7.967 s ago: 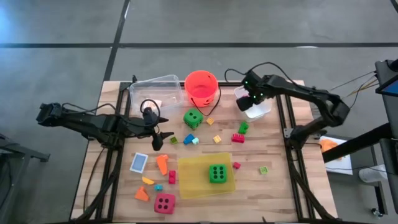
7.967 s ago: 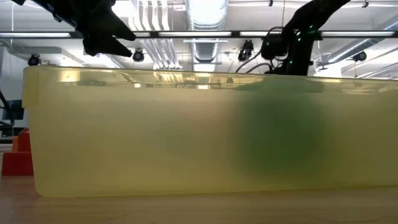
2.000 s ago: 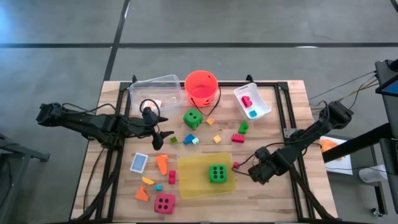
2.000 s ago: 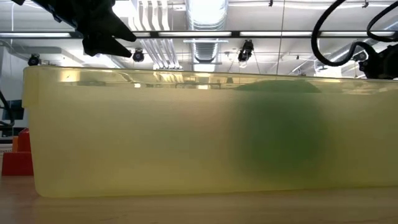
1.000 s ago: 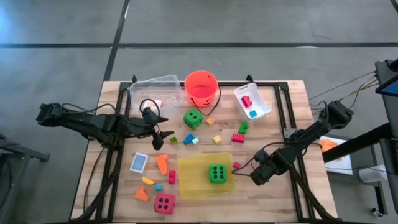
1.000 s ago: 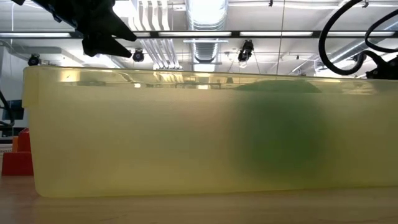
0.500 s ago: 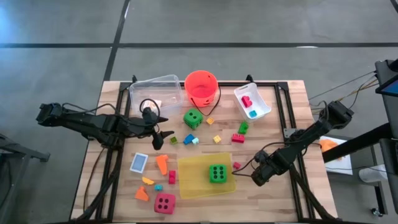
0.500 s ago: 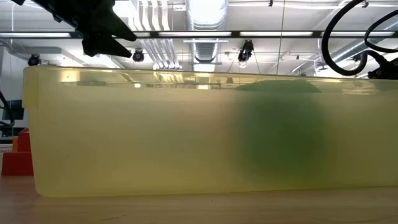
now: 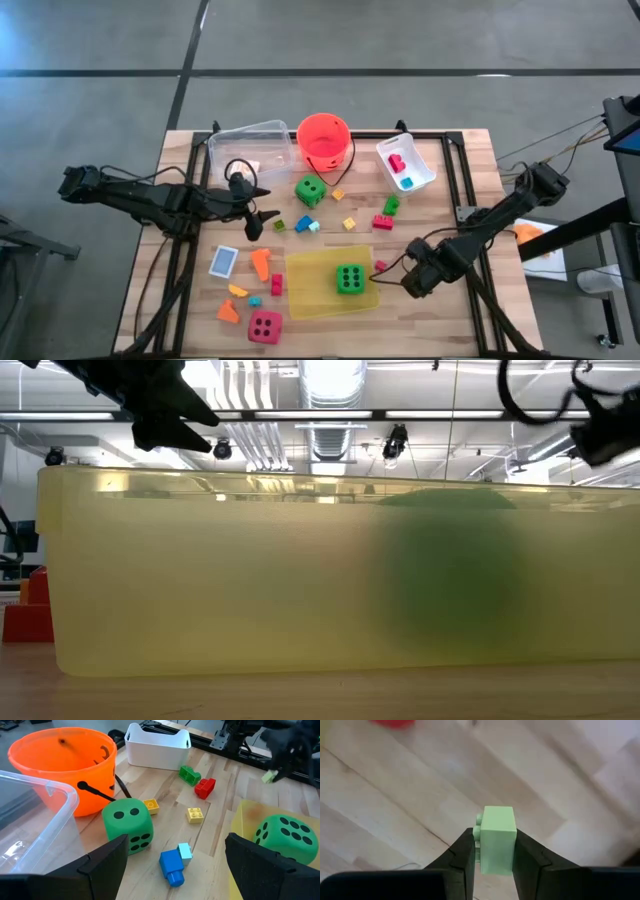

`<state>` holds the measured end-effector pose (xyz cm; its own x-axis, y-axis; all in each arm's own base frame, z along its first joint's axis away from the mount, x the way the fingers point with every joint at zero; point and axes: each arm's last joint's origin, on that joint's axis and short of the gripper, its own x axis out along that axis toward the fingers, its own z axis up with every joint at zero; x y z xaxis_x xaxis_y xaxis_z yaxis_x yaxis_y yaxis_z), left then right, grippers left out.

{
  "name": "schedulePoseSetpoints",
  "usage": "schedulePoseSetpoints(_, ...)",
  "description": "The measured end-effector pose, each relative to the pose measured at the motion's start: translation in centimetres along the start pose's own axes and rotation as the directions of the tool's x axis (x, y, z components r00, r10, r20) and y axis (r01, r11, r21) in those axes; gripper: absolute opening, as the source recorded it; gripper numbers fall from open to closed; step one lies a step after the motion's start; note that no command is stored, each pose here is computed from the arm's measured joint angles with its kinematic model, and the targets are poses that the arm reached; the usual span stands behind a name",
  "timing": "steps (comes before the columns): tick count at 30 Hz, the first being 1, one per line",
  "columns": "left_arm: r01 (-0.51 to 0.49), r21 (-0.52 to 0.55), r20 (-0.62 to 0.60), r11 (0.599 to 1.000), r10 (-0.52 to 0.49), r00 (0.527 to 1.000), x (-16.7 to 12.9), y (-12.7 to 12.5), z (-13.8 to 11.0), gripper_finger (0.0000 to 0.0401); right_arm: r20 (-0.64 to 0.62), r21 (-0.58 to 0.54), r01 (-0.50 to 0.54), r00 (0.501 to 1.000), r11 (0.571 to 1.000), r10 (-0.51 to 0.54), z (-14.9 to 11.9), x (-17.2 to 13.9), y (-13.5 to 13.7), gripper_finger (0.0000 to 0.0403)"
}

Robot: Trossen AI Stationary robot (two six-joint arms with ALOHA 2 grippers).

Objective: Pick & Place Toys
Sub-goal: Put the light green game piece into the white bin

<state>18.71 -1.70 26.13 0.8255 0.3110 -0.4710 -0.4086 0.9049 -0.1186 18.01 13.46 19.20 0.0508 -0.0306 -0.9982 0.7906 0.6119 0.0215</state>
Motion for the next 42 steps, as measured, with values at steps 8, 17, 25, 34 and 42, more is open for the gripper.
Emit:
schedulePoseSetpoints(8,0.0,0.0,0.0,1.0,0.0,1.0,0.0,0.0,0.0,0.0319,0.217,-0.022,0.027,0.976,0.999,-0.022,3.7,-5.8,-0.1,0.0082)
schedulePoseSetpoints(17,0.0,0.0,-0.001,1.0,0.0,1.0,0.0,0.0,0.0,0.0319,0.365,-0.017,0.013,0.931,1.0,-0.006,11.6,-9.9,-3.4,0.0082)
schedulePoseSetpoints(25,0.0,0.0,-0.001,1.0,0.0,1.0,0.0,0.0,0.0,0.0319,0.344,0.098,0.07,0.934,0.993,-0.1,18.7,-9.0,-9.4,0.0082)
schedulePoseSetpoints(34,-0.001,0.001,-0.002,1.0,0.001,1.0,0.0,0.0,0.0,0.0319,0.313,0.145,-0.032,0.95,0.989,-0.015,24.1,-4.7,-15.4,0.0082)
schedulePoseSetpoints(42,-0.001,0.001,-0.003,1.0,0.001,1.0,0.0,0.0,0.0,0.0319,0.152,0.119,0.046,0.986,0.992,-0.064,25.2,-0.4,-16.3,0.0082)
